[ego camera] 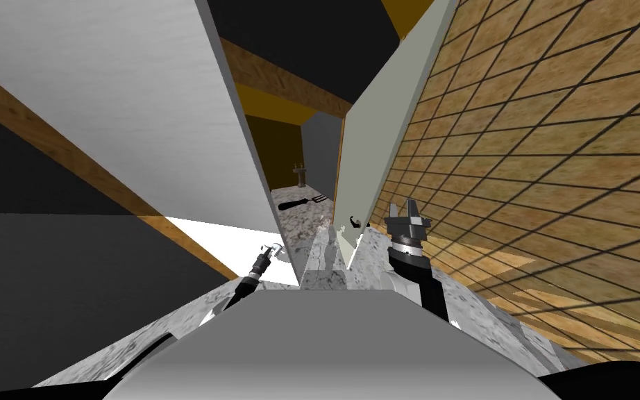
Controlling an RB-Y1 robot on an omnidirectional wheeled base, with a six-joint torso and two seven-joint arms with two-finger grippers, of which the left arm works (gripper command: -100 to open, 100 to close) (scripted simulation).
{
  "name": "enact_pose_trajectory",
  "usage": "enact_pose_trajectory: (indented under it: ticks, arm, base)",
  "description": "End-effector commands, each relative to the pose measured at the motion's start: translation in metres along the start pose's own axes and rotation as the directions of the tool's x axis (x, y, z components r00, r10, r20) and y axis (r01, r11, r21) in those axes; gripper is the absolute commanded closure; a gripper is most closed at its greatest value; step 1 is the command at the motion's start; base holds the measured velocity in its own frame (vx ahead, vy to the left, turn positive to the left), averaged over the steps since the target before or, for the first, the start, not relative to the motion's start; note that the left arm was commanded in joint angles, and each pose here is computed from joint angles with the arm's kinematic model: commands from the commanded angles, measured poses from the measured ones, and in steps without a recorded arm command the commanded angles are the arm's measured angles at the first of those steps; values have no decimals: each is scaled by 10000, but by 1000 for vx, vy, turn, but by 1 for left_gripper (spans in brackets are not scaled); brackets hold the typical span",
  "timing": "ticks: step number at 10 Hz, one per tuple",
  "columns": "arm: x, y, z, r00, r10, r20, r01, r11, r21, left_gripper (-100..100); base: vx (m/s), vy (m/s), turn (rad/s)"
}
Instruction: Pull the door open
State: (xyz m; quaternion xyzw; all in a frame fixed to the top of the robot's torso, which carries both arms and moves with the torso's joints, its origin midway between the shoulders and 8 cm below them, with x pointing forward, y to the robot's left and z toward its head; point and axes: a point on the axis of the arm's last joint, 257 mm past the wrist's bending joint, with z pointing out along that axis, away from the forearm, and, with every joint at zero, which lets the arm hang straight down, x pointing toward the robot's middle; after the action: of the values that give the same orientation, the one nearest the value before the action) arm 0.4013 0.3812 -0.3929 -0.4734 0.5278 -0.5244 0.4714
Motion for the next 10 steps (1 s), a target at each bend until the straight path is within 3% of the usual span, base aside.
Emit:
enact_pose_trajectory:
  ticks: [1,3,5,8,10]
  arm:
    - [-58,8,-87,10000,-13,40,13,10000,4,100]
    - [-144,16,-220,9999,-27,98,27,10000,10,100]
    - [-194,18,-298,9999,-33,131,32,10000,15,100]
    - [-348,13,-545,9997,-33,228,33,10000,32,100]
    - [-371,10,-583,9997,-31,241,31,10000,35,100]
  base:
    - [-91,10,-205]
    - [-187,25,-278]
    - [-137,39,-119]
    - [-180,62,-276]
    - [-137,58,-83]
